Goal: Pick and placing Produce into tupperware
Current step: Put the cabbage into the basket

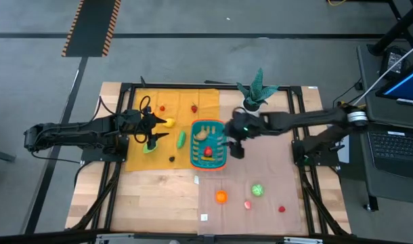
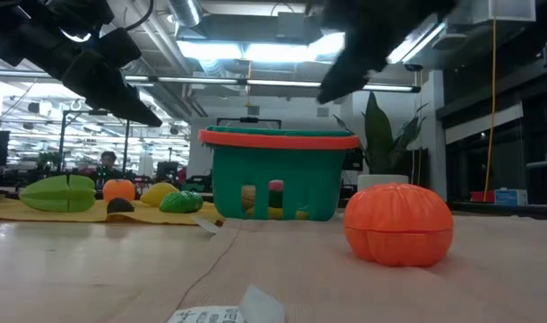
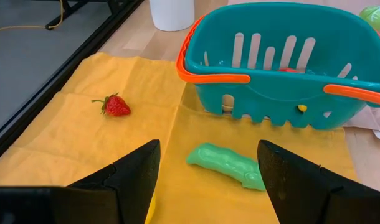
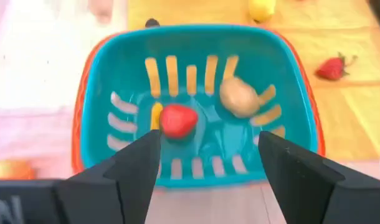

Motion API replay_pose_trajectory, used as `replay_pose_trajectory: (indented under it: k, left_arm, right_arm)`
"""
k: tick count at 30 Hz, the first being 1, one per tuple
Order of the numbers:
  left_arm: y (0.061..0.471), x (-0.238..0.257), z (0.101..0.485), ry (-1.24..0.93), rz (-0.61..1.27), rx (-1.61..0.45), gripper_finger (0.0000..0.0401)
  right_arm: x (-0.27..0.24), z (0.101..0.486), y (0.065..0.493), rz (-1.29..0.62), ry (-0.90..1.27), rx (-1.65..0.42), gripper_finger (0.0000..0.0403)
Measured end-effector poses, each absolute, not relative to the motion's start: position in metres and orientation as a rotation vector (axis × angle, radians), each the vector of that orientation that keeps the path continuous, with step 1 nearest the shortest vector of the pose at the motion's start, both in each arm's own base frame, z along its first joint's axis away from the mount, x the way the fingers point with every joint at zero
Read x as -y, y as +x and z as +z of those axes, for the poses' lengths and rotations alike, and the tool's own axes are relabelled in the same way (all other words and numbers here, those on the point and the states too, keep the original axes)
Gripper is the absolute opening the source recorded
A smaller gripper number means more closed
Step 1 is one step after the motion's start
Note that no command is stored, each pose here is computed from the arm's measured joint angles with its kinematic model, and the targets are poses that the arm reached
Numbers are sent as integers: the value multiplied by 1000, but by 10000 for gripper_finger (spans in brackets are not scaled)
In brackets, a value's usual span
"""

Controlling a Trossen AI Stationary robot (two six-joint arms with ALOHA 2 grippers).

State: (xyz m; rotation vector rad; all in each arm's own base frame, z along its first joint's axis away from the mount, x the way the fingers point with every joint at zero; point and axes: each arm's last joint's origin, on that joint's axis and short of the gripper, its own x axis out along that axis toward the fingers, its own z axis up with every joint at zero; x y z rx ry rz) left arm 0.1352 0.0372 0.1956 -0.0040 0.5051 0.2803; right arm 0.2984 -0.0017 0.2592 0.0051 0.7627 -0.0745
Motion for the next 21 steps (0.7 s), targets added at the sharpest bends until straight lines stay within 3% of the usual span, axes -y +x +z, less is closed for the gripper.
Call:
replay_pose_trajectory:
  k: [6,21]
  left_arm:
    - [135,-37,196,-48,291,-498,261]
    - [139,-38,204,-135,314,-384,261]
  right_arm:
    - [-20,246,258,-60,64,-728,271]
    - [-64,222,202,-1,178,-996,271]
